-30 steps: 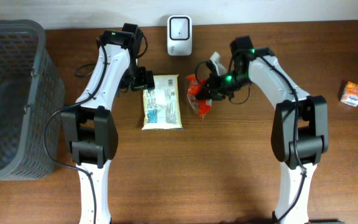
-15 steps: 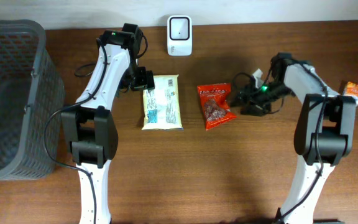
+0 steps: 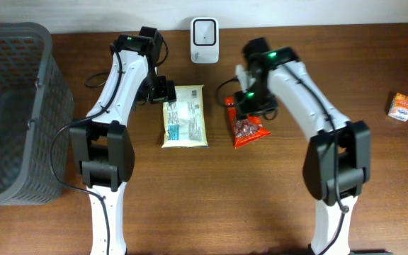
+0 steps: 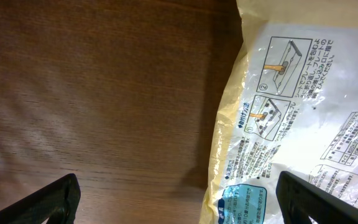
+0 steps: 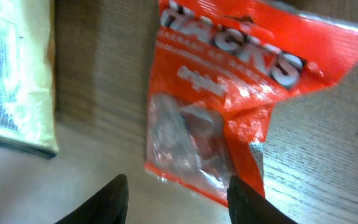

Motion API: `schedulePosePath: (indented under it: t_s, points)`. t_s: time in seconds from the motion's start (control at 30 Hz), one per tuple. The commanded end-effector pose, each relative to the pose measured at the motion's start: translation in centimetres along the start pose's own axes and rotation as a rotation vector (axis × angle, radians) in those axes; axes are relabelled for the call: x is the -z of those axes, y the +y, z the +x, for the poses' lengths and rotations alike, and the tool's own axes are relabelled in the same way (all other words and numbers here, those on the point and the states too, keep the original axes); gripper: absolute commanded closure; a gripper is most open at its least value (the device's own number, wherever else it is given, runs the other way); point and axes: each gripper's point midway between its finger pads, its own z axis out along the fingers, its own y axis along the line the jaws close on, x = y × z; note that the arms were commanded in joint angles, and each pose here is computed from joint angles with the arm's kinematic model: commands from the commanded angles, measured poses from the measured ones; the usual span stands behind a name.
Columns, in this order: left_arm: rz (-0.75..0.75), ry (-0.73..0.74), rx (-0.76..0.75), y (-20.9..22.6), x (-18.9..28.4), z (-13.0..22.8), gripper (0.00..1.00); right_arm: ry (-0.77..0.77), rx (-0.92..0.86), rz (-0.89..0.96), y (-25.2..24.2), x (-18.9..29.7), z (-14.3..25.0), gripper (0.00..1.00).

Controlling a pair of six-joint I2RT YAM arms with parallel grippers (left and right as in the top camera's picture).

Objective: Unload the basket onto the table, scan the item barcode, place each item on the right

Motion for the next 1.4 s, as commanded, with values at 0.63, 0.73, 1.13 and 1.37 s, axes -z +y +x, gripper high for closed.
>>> schedulePosePath:
  t_s: [0.63, 0.73, 1.13, 1.37]
  points:
    - [0.002, 0.008, 0.014, 0.0, -0.1, 0.2, 0.01, -0.074, -0.098, 0.236, -0.9, 2.8, -0.2, 0.96]
    - [0.002, 0.008, 0.013, 0.0, -0.1, 0.2, 0.01, -0.049, -0.099, 0.212, -0.7, 1.1, 0.5, 0.96]
    - [0.002, 0.008, 0.014, 0.0, -0.1, 0.2, 0.01, -0.060, -0.167, 0.328, -4.4, -3.0, 1.9, 0.96]
    - [0.002, 0.008, 0.013, 0.0, -0.1, 0.2, 0.01, -0.084, -0.182, 0.361, -4.8, 2.4, 0.3, 0.86]
